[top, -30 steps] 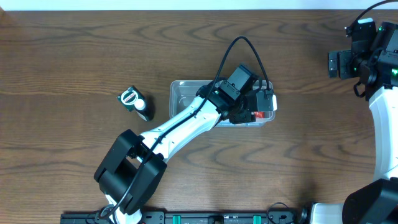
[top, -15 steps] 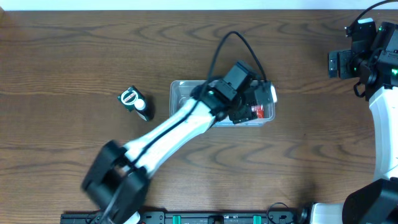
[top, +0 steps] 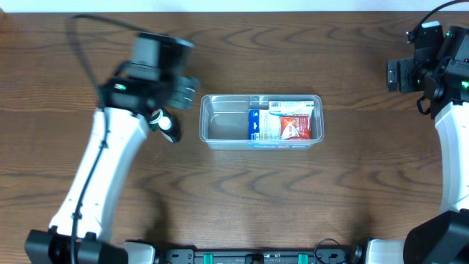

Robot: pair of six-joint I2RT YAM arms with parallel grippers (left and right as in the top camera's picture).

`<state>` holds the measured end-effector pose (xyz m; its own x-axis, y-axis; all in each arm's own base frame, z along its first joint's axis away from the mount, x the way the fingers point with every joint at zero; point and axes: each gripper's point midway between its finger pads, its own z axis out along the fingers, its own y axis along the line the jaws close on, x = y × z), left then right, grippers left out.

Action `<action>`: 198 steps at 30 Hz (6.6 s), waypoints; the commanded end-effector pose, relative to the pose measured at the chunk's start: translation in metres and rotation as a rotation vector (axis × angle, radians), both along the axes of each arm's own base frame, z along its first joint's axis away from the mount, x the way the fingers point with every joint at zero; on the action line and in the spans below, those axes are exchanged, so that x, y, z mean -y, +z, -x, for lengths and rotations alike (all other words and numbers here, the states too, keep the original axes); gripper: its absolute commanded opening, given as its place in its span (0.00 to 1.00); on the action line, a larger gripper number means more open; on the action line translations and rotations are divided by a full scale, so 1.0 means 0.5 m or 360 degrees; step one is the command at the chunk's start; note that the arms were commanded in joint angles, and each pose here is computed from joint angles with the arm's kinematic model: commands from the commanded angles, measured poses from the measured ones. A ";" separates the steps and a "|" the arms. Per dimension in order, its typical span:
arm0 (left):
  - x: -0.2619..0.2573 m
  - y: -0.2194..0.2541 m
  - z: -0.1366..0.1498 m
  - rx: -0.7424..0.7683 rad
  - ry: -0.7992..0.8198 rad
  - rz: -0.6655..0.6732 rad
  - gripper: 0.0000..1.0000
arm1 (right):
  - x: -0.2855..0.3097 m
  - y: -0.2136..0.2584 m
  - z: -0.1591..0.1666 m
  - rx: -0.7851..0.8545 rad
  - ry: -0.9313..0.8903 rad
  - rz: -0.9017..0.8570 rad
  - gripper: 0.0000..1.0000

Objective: Pack container
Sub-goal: 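Move left gripper back to the green Zam-Buk tin, then close the left gripper on the green Zam-Buk tin and lift, then carry the tin over the container beside the red box, then lower the tin into the container and open the left gripper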

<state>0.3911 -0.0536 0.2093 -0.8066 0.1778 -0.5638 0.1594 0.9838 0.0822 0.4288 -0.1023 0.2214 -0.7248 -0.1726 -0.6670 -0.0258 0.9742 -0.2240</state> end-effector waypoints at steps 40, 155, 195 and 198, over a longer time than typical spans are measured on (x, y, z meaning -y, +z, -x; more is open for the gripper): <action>-0.161 -0.393 0.011 -0.0660 0.1454 0.0368 0.98 | 0.005 -0.002 -0.002 0.0000 -0.0022 -0.0016 0.99; 0.464 -0.214 0.114 -0.0047 -0.2064 -0.0388 0.56 | 0.005 -0.002 -0.002 -0.0001 -0.0022 -0.0016 0.99; 0.482 -0.278 0.093 -0.0047 -0.2162 -0.0439 0.70 | 0.005 -0.002 -0.002 -0.0001 -0.0022 -0.0016 0.99; 0.482 -0.278 0.093 -0.0048 -0.2162 -0.0439 0.77 | 0.005 -0.002 -0.002 -0.0001 -0.0022 -0.0016 0.99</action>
